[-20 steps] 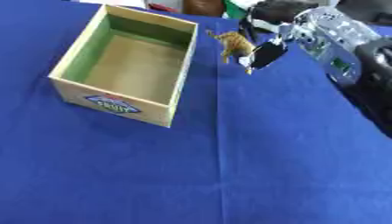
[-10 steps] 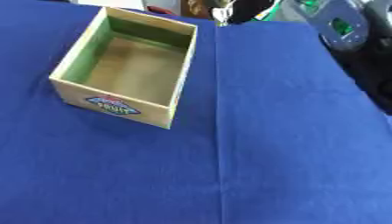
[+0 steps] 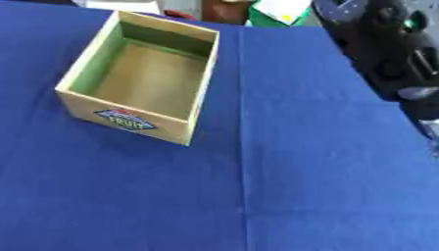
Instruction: Pick up objects on the table and place them in the box.
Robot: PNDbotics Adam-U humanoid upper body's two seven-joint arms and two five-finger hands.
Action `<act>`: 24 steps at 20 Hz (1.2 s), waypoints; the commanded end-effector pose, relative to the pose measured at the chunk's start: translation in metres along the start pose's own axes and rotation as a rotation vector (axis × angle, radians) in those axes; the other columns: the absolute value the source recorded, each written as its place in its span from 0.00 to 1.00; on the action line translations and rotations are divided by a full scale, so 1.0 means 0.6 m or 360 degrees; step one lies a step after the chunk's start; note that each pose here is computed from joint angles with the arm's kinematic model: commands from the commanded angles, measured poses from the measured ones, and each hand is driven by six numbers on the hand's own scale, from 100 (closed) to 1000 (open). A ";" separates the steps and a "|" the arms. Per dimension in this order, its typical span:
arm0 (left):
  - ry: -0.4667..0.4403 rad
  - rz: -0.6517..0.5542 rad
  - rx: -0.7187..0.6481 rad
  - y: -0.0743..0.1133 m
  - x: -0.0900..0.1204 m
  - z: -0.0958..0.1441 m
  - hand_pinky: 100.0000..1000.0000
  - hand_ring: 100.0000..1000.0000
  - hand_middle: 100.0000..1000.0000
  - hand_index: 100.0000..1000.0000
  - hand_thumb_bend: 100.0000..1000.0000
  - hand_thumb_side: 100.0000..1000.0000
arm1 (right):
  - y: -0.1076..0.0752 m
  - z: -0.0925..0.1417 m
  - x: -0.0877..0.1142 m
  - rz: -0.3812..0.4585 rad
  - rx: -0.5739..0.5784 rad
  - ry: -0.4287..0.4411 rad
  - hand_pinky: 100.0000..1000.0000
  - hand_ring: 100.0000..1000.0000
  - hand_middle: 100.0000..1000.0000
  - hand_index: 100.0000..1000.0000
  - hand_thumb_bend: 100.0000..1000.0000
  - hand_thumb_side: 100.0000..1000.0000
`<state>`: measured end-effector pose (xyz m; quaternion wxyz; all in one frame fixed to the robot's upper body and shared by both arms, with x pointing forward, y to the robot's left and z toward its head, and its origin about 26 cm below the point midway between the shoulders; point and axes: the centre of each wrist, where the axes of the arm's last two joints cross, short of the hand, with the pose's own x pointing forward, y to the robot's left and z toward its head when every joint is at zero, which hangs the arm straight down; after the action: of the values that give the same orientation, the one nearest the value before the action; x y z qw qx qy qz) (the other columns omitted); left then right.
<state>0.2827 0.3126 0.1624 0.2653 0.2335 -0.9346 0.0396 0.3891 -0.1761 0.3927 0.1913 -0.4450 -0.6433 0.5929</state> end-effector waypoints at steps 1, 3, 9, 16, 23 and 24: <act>-0.0042 0.0017 -0.0018 -0.001 0.008 -0.008 0.51 0.48 0.47 0.72 0.00 0.60 | 0.000 -0.024 0.009 -0.0005 0.0004 -0.0022 0.71 0.60 0.35 0.46 0.00 0.33; -0.0040 0.0024 -0.0021 -0.002 0.008 -0.008 0.51 0.48 0.47 0.72 0.00 0.60 | 0.021 -0.041 0.020 -0.0045 0.0052 -0.0049 0.72 0.60 0.35 0.46 0.00 0.33; -0.0040 0.0043 -0.0021 -0.006 0.009 -0.009 0.51 0.48 0.47 0.72 0.00 0.60 | 0.101 -0.077 0.041 -0.0097 0.0236 -0.0087 0.72 0.61 0.35 0.47 0.00 0.33; -0.0041 0.0049 -0.0025 -0.008 0.010 -0.010 0.52 0.48 0.47 0.72 0.00 0.61 | 0.143 -0.088 0.051 -0.0100 0.0347 -0.0149 0.72 0.61 0.35 0.47 0.00 0.34; -0.0038 0.0050 -0.0029 -0.008 0.010 -0.010 0.52 0.48 0.47 0.72 0.00 0.61 | 0.159 -0.094 0.054 -0.0138 0.0411 -0.0158 0.73 0.63 0.37 0.50 0.00 0.37; -0.0038 0.0050 -0.0030 -0.008 0.010 -0.010 0.52 0.48 0.47 0.72 0.00 0.61 | 0.162 -0.095 0.054 -0.0143 0.0428 -0.0157 0.73 0.66 0.40 0.53 0.00 0.40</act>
<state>0.2844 0.3086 0.1634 0.2683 0.2212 -0.9370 0.0353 0.4501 -0.1249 0.2956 0.2482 -0.3497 -0.5836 0.6896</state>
